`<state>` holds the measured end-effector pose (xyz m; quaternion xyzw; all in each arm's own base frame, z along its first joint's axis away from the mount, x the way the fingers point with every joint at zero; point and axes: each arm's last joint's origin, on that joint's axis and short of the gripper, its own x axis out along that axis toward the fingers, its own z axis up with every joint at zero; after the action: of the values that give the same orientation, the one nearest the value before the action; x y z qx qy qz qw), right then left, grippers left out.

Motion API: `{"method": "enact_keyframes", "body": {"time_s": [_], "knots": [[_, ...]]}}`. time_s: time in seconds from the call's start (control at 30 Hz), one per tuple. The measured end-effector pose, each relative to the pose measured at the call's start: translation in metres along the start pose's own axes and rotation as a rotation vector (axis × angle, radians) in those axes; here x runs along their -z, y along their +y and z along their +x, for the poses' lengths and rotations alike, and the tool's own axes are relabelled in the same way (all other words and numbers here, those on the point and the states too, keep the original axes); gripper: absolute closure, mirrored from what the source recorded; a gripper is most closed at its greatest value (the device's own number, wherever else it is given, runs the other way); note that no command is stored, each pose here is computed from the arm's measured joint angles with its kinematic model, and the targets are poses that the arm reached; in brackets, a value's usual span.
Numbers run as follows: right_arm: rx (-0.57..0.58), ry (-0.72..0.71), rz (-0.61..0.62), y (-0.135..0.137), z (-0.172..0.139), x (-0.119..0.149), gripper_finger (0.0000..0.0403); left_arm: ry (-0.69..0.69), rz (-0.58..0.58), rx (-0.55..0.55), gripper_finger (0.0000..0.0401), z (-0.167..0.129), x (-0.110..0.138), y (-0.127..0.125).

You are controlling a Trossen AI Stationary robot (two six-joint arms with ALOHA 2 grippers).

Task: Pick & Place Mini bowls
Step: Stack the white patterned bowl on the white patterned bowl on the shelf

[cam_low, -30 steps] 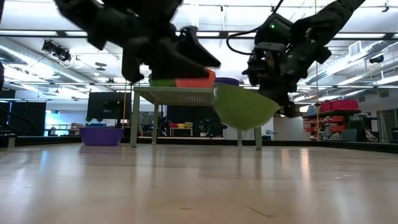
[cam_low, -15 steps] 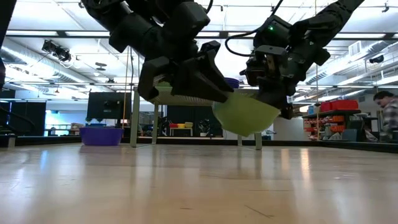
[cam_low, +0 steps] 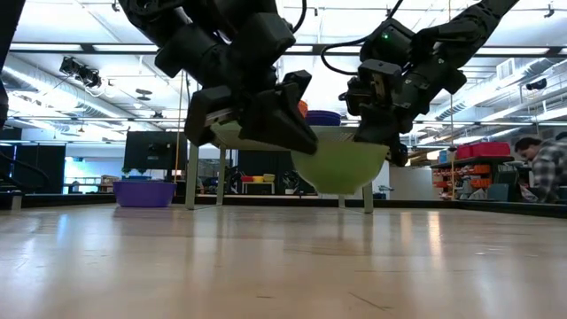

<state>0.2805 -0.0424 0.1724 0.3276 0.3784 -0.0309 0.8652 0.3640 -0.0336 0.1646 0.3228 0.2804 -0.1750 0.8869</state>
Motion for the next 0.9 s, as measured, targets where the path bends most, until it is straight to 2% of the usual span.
{"method": "enact_keyframes", "body": {"time_s": [0.3,0.43,0.53,0.73,0.9], "knots": [[-0.014,0.014,-0.008,0.001,0.000,0.001,0.0395,0.043,-0.029,0.015,0.0263,0.010,0.009,-0.005],[-0.020,0.012,-0.010,0.001,0.000,0.001,0.0395,0.069,-0.023,0.027,0.0247,0.016,0.014,-0.009],[-0.033,0.015,-0.013,0.002,0.000,0.001,0.0395,0.080,-0.025,0.030,0.0271,0.017,0.016,-0.010],[-0.018,0.001,-0.021,0.001,-0.001,0.000,0.0396,0.058,-0.015,0.033,0.0379,0.017,0.014,-0.010],[-0.016,-0.006,-0.039,0.001,-0.001,-0.001,0.0395,0.051,-0.009,0.033,0.0384,0.016,0.011,-0.012]]}}
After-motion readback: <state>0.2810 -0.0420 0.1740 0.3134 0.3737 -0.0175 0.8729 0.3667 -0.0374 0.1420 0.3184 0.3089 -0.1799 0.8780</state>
